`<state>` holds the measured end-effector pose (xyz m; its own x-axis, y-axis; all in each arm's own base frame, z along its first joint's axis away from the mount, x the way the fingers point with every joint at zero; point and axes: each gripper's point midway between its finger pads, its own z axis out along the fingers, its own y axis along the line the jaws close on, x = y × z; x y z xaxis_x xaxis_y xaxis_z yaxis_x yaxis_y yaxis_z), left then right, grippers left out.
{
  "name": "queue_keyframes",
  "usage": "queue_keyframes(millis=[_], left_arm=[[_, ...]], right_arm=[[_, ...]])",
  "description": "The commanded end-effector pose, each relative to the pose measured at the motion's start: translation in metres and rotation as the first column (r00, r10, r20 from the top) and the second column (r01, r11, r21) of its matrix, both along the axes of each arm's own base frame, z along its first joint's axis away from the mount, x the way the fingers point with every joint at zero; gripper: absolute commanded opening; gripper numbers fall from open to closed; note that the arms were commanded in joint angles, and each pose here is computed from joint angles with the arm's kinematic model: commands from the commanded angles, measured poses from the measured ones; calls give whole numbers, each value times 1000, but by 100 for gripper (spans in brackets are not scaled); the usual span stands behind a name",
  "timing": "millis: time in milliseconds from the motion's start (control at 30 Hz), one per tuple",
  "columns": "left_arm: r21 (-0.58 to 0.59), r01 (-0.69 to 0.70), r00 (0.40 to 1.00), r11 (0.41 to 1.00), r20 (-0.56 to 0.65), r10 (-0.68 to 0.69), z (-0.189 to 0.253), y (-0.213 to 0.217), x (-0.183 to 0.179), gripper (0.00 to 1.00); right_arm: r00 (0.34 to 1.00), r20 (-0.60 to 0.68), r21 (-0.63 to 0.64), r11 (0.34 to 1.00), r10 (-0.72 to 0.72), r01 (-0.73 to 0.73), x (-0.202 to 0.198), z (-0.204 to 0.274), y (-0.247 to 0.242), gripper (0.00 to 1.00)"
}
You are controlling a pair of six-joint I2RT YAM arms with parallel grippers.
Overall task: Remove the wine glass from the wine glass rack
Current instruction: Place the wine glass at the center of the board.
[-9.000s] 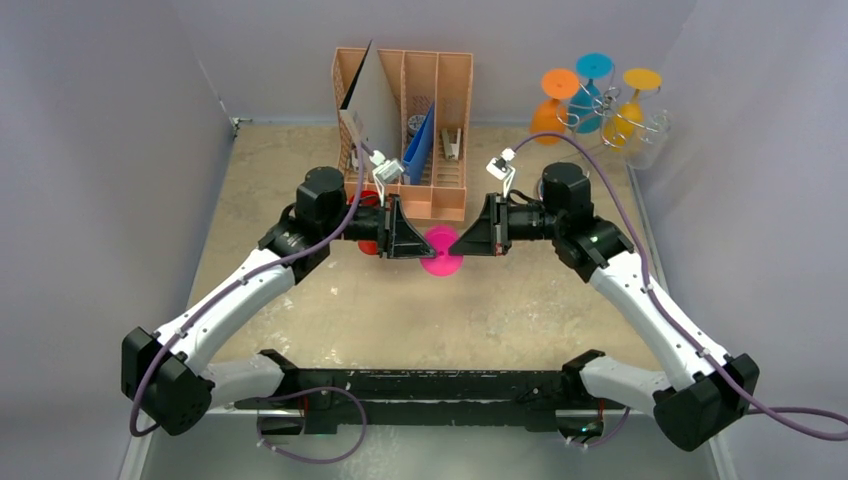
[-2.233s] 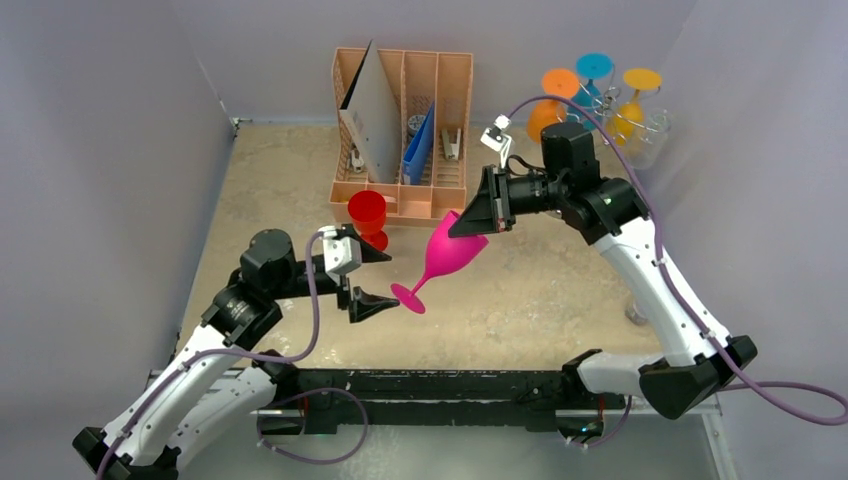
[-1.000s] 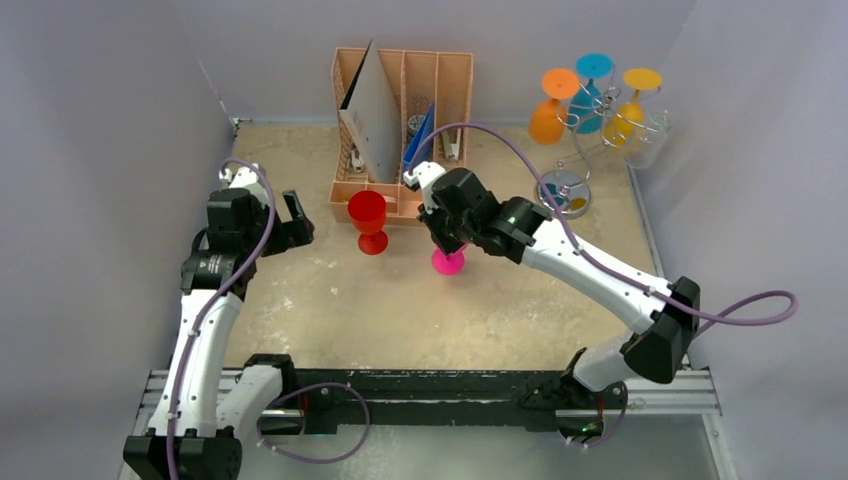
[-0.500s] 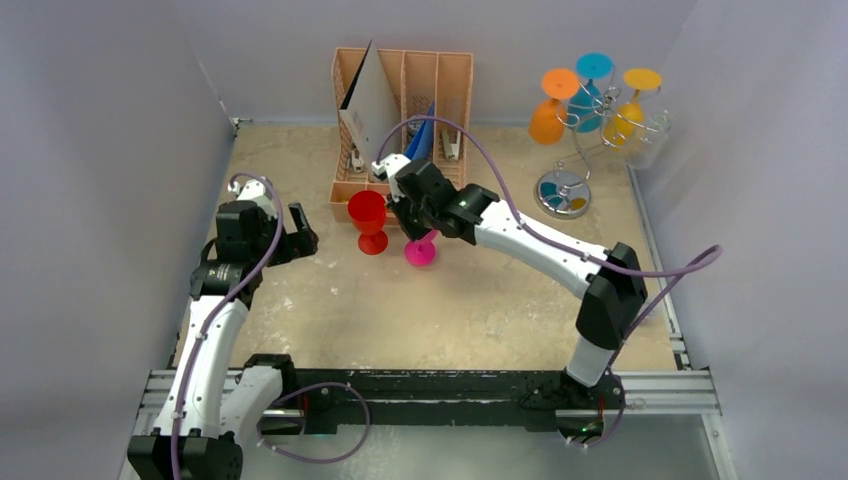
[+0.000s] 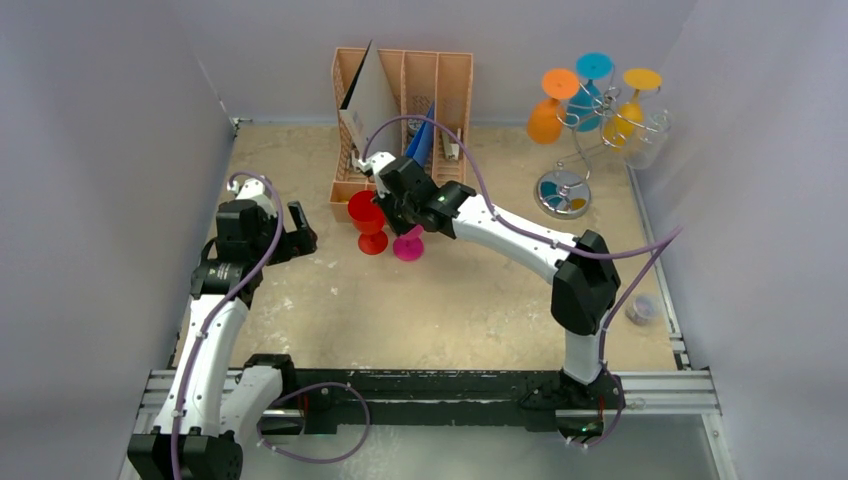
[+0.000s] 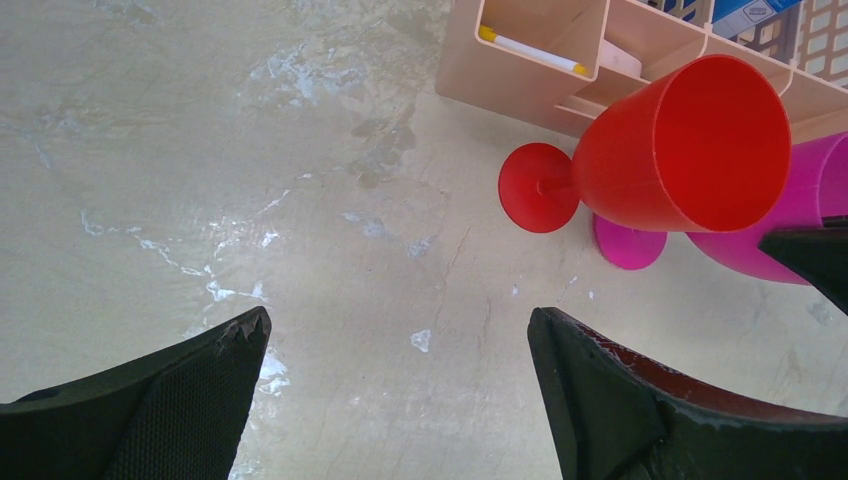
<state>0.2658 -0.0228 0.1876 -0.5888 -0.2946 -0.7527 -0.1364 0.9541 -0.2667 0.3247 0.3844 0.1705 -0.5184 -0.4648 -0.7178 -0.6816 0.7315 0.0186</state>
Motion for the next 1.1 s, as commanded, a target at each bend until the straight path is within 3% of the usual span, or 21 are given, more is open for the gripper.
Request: queue_keyframes(millis=[0, 700, 1067], left_arm=[[13, -11, 999, 1000, 41, 11, 8, 4, 7, 100], [12, -13, 1000, 1000, 28, 13, 4, 4, 8, 100], [8, -6, 1000, 1000, 27, 6, 4, 3, 8, 100]], right_arm=[[995, 102, 52, 999, -6, 1, 16, 28, 8, 0], [995, 97, -20, 1000, 24, -22, 13, 13, -1, 0], [995, 97, -35, 999, 24, -20, 11, 12, -6, 12]])
